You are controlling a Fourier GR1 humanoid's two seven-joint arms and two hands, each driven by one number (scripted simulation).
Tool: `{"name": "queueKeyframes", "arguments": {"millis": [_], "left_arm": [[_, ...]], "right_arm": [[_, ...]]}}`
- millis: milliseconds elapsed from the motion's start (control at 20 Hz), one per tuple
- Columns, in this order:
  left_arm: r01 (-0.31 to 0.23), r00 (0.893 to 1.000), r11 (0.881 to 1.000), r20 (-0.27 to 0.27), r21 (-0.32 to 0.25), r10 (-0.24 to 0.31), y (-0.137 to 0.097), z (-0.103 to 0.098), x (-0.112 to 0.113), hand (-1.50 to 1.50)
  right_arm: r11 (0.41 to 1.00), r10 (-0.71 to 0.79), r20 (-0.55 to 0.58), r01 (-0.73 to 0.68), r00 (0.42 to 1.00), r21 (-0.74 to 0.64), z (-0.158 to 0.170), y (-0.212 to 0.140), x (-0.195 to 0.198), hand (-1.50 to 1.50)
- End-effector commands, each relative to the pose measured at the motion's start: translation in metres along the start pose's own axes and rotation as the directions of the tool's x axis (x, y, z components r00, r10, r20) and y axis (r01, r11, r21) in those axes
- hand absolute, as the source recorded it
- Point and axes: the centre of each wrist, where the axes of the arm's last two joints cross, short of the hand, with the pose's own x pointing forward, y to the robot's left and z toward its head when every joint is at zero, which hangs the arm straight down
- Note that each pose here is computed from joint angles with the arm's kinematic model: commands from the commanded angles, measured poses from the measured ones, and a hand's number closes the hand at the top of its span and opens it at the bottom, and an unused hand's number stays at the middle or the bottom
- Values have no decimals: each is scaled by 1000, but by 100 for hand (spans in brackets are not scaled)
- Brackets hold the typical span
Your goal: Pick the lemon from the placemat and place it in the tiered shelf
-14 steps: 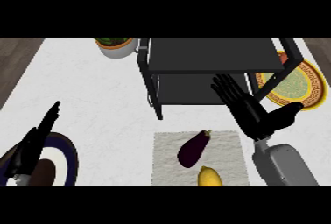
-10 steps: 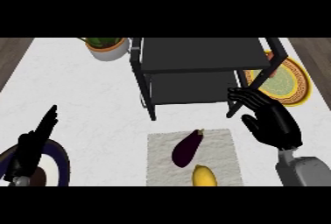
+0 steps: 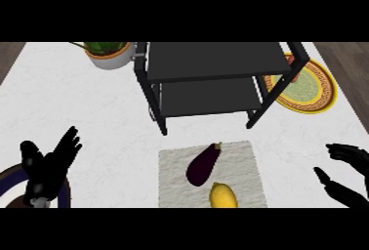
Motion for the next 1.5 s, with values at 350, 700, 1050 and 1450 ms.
{"name": "queueKeyframes", "arguments": {"millis": [350,700,1050,1450], "left_arm": [[-33,999,998,-19,-56,32,-11,-17,6,0],[-31,999,998,-18,-58,30,-24,-10,10,0],[-39,999,995,-16,-88,37,-22,-15,-1,0],[-33,999,997,-39,-77,30,-15,-22,4,0]], "right_arm": [[964,76,62,-89,995,251,103,-13,43,-150],[920,236,-11,-220,972,323,121,12,123,-150],[936,302,-135,-267,944,229,112,50,158,-150],[881,451,-241,-385,860,276,79,102,163,-150]]}}
